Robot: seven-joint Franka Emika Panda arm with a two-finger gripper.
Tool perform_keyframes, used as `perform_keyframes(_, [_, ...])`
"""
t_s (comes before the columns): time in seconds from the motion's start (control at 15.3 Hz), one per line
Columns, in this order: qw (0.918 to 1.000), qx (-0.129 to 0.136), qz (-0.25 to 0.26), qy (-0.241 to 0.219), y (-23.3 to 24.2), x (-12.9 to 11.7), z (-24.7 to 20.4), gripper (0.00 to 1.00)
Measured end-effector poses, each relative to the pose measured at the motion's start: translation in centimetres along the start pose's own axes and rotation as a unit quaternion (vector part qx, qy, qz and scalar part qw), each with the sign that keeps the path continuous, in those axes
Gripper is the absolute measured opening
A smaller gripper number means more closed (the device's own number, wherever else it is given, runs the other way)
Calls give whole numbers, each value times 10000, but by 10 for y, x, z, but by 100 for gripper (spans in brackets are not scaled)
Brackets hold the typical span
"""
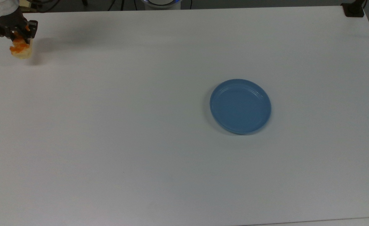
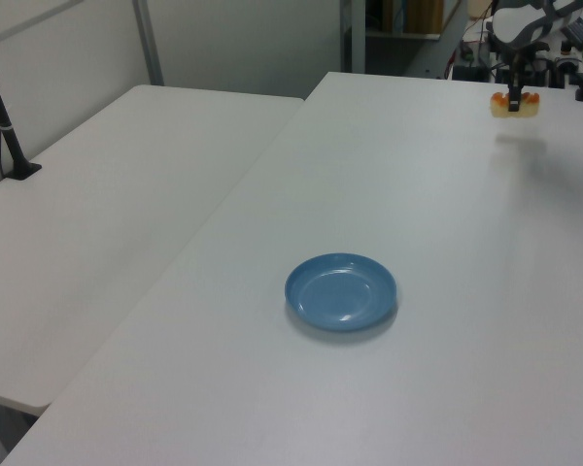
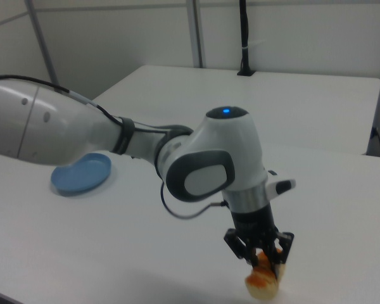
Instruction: Put the bread on the table
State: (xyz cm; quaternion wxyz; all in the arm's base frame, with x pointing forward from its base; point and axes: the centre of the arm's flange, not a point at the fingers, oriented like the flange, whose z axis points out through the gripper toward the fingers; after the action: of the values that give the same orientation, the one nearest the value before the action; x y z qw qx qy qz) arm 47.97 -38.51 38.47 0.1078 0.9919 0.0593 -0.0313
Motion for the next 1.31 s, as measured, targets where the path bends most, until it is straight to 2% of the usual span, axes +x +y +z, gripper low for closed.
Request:
perform_keyframes(0.2, [9995, -301, -44, -110, 9, 2, 37, 43])
perform_keyframes(0.33, [9989, -435, -108, -126, 10, 7, 59, 58])
perform_keyframes(0.59, [9985, -485, -162, -197, 8, 11, 75, 99])
perform_keyframes(0.72, [9989, -447, -123, -88, 9, 14, 59, 100])
perform_keyframes(0.92, [9998, 130, 135, 77, 7, 13, -11, 100])
perform_keyframes(0.98, [9983, 475, 280, 210, -5, 16, -59, 100])
perform_keyframes(1.05, [9963, 699, 384, 310, -19, 19, -94, 100])
perform_keyframes(1.18, [9920, 1068, 579, 353, -61, 33, -157, 100])
perform_keyframes(1.31, [9896, 1245, 682, 242, -122, 55, -214, 100])
